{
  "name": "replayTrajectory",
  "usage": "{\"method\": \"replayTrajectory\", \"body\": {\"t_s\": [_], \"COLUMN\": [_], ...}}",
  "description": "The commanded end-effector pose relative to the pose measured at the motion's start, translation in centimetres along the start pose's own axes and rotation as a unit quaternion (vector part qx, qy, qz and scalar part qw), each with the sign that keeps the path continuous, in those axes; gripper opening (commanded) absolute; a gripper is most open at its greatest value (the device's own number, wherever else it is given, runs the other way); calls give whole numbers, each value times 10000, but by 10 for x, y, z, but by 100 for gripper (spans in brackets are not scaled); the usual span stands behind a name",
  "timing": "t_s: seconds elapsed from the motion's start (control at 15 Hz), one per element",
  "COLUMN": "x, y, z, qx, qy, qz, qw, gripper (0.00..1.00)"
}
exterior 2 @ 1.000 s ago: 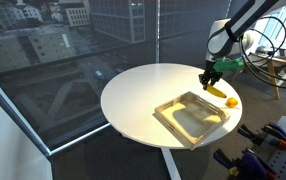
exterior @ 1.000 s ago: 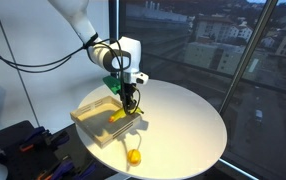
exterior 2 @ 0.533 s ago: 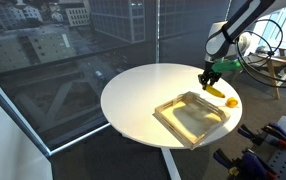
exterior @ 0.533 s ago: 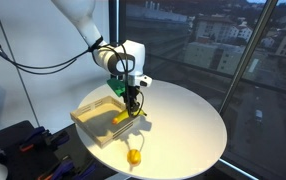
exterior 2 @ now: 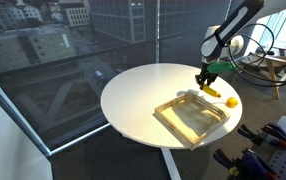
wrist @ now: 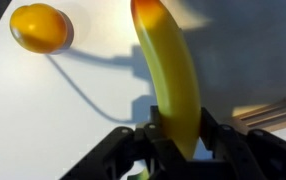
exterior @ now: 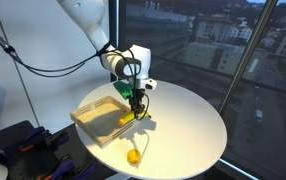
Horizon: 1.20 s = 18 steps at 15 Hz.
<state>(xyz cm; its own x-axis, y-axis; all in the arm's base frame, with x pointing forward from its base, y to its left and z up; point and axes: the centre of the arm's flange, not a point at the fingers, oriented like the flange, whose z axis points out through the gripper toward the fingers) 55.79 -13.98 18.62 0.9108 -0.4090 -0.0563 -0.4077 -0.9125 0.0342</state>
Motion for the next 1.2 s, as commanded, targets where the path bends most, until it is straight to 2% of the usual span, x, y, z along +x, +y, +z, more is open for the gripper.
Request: {"method": "replayTrajectory", "body": {"t_s": [0.0,1.13], "x": [21,48], "y": [6,68], "z": [0,2], "qx": [55,16], "qy": [-72,-121], "qz": [100,641], "qw": [9999,9979], "gripper": [16,16]}}
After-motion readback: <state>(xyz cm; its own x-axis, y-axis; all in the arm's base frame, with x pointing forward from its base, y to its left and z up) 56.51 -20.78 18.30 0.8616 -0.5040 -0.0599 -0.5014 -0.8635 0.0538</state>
